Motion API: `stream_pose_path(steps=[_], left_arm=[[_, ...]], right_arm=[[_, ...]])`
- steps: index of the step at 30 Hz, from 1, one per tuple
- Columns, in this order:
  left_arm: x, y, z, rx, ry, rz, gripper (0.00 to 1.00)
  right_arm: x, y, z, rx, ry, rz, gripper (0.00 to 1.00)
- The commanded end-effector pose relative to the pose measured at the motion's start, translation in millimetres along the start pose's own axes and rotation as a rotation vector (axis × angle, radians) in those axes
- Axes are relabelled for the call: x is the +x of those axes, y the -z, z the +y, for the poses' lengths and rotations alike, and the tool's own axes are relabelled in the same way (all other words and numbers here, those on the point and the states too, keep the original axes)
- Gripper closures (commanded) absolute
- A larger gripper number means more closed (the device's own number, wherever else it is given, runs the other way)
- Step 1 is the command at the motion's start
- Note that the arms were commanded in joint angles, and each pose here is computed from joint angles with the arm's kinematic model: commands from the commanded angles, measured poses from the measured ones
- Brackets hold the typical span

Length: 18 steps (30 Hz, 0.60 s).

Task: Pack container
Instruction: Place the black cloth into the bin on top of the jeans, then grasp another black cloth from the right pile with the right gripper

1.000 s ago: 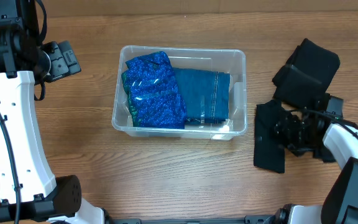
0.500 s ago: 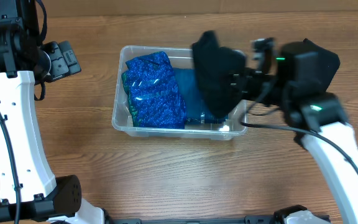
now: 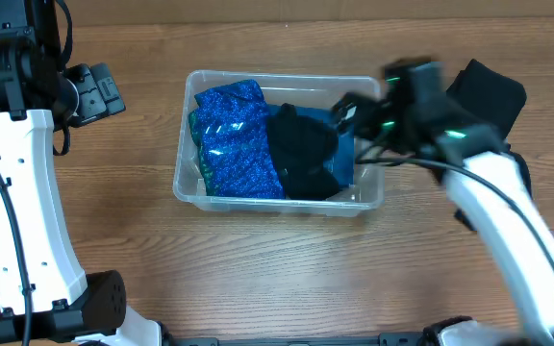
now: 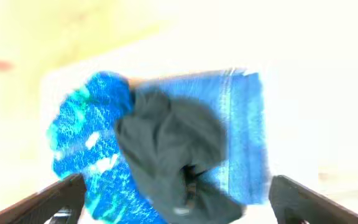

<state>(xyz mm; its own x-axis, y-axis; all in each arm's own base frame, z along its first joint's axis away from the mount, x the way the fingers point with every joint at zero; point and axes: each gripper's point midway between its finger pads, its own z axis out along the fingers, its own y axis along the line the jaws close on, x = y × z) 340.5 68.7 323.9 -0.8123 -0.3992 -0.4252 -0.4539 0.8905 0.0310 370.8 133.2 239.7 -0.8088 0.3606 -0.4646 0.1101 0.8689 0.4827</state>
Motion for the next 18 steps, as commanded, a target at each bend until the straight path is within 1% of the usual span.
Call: stream_pose_path(steps=[1, 3, 6, 7, 9, 11, 13, 14, 15, 18], left_arm=[[0, -1, 1, -0.010, 0.011, 0.002, 0.00], [0, -1, 1, -0.010, 0.011, 0.002, 0.00], [0, -1, 1, -0.011, 0.011, 0.002, 0.00], [0, -1, 1, -0.010, 0.011, 0.002, 0.00], [0, -1, 1, -0.011, 0.011, 0.002, 0.00], [0, -1, 1, -0.010, 0.011, 0.002, 0.00], [0, -1, 1, -0.011, 0.011, 0.002, 0.00], [0, -1, 1, -0.010, 0.011, 0.002, 0.00], [0, -1, 1, -0.010, 0.011, 0.002, 0.00], [0, -1, 1, -0.010, 0.011, 0.002, 0.00]], right_arm=[[-51, 73, -81, 0.193, -0.155, -0.219, 0.00], [-56, 94, -163, 0.353, -0.339, -0.226, 0.00], [-52, 110, -253, 0.498, -0.544, -0.216, 0.00], [-43, 113, -295, 0.559, -0.632, -0.183, 0.00], [-24, 105, -344, 0.618, -0.760, -0.105, 0.00], [-14, 80, -378, 0.625, -0.760, -0.017, 0.00], [-12, 51, -391, 0.558, -0.696, 0.056, 0.00], [-6, 30, -394, 0.496, -0.656, 0.114, 0.00], [7, 12, -403, 0.485, -0.660, 0.182, 0.00], [31, -13, -416, 0.472, -0.683, 0.281, 0.00]])
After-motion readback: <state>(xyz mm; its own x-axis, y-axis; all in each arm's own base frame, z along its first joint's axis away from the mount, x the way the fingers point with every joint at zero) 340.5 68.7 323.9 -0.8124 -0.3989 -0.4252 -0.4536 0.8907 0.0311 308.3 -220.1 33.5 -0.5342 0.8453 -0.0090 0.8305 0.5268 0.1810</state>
